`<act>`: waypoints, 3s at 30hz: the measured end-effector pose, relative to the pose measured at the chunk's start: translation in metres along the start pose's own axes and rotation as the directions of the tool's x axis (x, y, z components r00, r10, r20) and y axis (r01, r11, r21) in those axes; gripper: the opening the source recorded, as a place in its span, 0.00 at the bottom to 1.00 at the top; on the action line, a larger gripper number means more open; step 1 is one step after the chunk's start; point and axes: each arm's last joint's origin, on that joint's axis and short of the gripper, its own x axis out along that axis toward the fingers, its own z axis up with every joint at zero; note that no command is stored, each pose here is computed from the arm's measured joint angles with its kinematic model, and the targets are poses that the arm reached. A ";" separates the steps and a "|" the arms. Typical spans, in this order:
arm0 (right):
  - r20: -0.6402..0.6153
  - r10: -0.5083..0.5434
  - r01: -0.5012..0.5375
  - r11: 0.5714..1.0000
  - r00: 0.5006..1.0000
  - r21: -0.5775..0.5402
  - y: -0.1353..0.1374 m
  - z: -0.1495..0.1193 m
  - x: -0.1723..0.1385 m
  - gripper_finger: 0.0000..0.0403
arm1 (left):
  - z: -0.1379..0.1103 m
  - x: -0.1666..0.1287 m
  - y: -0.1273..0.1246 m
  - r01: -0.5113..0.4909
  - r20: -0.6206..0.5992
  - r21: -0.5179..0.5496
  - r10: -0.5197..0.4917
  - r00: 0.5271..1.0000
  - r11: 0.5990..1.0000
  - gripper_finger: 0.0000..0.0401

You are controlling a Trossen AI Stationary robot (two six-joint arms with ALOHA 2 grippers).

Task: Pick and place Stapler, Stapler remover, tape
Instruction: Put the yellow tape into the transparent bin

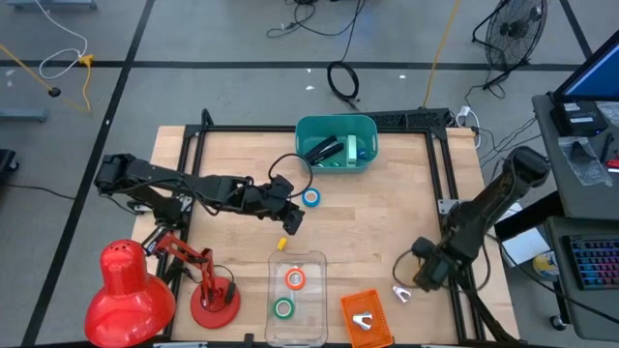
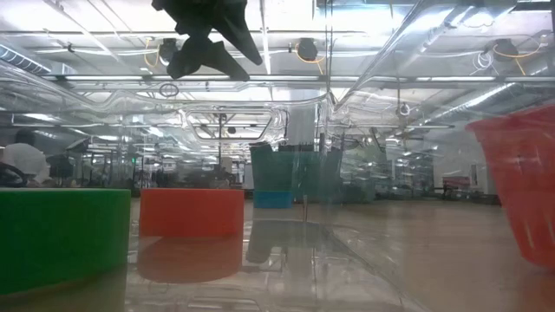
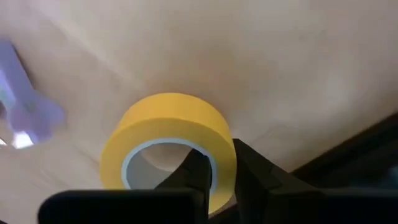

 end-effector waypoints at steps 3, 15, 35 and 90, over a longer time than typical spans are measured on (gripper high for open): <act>0.055 0.038 -0.040 0.999 0.998 0.036 -0.007 0.012 -0.018 0.08 | 0.000 0.000 0.000 0.000 0.000 0.001 0.000 1.000 1.000 0.35; 0.356 0.447 -0.412 0.895 0.821 -0.173 0.031 0.073 -0.131 0.08 | 0.000 0.000 0.000 -0.012 0.013 0.005 0.012 1.000 1.000 0.35; 0.405 0.560 -0.341 0.799 0.723 -0.496 0.196 0.160 -0.174 0.08 | -0.003 -0.002 0.035 -0.229 -0.183 0.034 0.231 0.956 0.973 0.35; 0.864 0.371 -0.169 0.928 0.340 -0.332 0.236 0.132 -0.164 0.08 | -0.010 -0.069 0.037 0.740 -0.039 -0.306 -0.785 0.619 0.599 0.32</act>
